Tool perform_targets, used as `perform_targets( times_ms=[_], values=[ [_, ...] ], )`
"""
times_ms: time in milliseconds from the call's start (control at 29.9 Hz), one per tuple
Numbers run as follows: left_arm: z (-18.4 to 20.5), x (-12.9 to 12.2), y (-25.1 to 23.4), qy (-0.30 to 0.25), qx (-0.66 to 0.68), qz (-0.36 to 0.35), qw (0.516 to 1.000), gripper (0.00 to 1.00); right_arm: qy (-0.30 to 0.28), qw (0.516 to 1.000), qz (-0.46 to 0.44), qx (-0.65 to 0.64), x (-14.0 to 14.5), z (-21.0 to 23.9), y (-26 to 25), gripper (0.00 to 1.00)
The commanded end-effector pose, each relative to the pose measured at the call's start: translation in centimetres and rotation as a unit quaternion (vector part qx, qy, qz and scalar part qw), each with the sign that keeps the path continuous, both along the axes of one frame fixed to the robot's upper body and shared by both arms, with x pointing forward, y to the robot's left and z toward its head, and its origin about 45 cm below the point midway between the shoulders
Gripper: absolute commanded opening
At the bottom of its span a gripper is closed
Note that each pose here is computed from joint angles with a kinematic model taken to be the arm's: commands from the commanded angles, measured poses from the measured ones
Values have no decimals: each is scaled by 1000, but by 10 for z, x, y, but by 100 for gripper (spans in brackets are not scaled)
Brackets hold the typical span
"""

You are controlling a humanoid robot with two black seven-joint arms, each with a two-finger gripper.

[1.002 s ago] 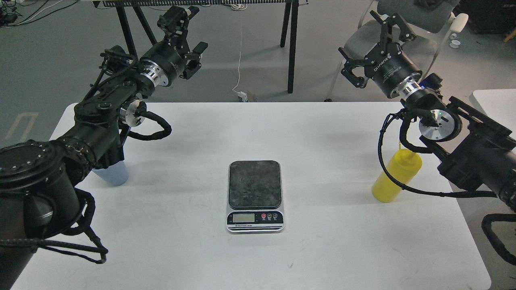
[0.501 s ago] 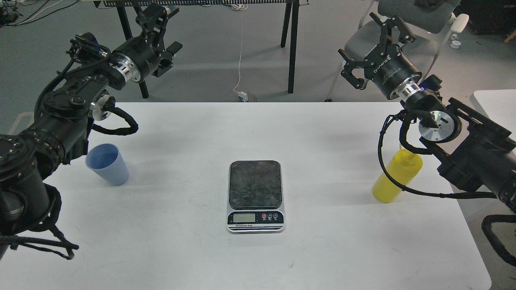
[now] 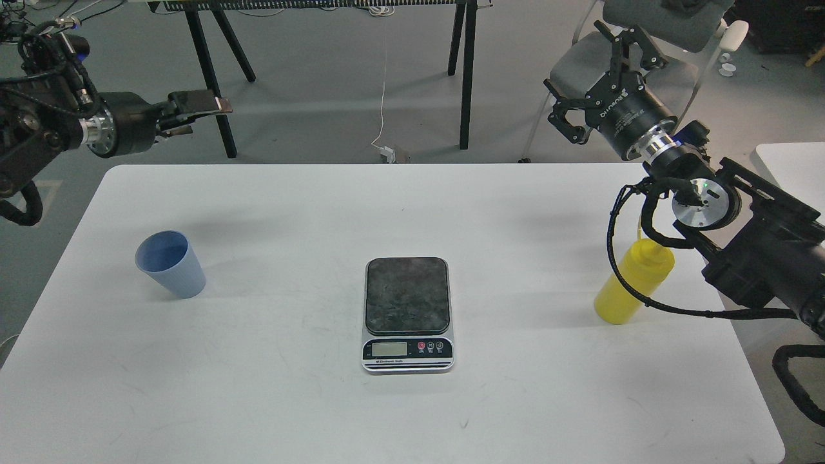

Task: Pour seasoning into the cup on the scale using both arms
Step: 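Lower the left gripper to the blue cup and grasp its rim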

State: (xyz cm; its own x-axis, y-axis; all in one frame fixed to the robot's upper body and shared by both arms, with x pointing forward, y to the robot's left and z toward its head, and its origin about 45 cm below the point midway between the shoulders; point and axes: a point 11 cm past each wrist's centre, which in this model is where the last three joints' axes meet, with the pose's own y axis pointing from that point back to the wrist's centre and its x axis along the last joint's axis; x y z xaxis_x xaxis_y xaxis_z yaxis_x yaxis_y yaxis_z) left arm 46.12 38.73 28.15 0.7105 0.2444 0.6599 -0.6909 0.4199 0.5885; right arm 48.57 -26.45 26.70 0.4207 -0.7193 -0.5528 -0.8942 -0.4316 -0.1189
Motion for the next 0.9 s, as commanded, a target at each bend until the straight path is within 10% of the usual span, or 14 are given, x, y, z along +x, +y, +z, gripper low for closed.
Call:
perform_targets(
  times_ms=[0,868],
  values=[
    [-10,-29,7,29,76,-61,995,100,0,1000,0,0,0,0,0,99],
    [-99,-81,84,59,244,-70,965,100,3,1000,3,3,-1,-4,4,99]
  ],
)
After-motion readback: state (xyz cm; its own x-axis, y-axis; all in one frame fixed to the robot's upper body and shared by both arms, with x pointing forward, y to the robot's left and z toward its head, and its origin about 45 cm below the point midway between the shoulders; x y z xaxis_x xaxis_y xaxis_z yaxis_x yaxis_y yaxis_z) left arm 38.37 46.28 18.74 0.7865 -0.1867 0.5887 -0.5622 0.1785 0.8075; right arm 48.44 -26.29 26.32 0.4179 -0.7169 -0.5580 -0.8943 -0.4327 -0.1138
